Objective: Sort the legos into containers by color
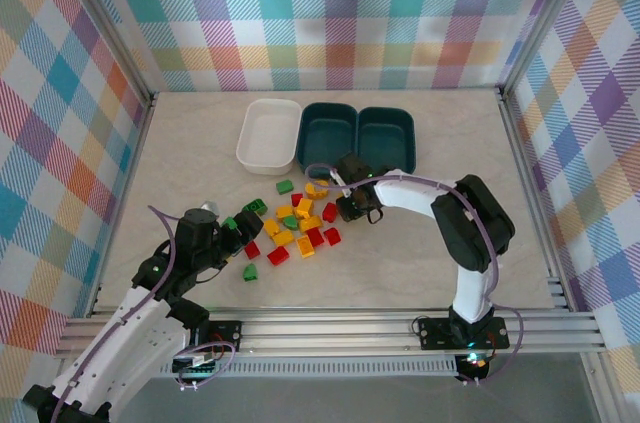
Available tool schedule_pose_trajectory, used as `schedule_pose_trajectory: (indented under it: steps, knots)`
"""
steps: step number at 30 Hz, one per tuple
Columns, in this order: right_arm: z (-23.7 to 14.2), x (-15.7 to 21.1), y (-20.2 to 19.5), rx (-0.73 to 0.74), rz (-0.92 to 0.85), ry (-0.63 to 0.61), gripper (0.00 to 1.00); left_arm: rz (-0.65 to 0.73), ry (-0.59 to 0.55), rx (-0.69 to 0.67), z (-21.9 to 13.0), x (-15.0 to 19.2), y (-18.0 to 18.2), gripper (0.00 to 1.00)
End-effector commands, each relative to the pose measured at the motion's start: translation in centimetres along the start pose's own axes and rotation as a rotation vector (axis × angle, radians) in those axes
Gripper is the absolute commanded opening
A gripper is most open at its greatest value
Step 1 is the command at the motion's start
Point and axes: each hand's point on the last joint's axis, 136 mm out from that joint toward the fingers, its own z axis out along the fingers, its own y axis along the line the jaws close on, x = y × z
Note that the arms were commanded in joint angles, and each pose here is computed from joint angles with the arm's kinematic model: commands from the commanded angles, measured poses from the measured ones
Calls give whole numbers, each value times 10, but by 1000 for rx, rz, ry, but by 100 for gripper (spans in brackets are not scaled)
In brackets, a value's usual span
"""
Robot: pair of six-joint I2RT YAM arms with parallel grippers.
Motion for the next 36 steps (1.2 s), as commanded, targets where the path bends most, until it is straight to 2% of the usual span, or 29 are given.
schedule_pose_trajectory:
  steps: [1, 13, 17, 21, 27, 29, 32, 36]
  knots:
    - [-22, -25, -6, 14, 42, -126, 28, 31, -5, 49, -8, -4, -17, 100]
    - [-75, -54, -15, -2, 136, -262, 26, 15, 29, 55, 3, -1, -22, 100]
    - [-82, -74, -59, 27, 277, -282, 26, 19, 46, 81, 8, -2, -34, 100]
    - [-72, -85, -118, 76, 424, -255, 26, 50, 73, 96, 13, -1, -49, 100]
    - [-45, -108, -161, 111, 489, -195, 26, 84, 142, 85, 32, 8, -60, 100]
    - [-47, -118, -171, 119, 500, -200, 29, 96, 164, 79, 35, 11, -64, 100]
    - [-55, -129, -187, 146, 520, -201, 46, 124, 178, 71, 34, 11, -70, 100]
    - [-83, -143, -193, 165, 519, -264, 55, 146, 171, 74, 30, 9, -77, 100]
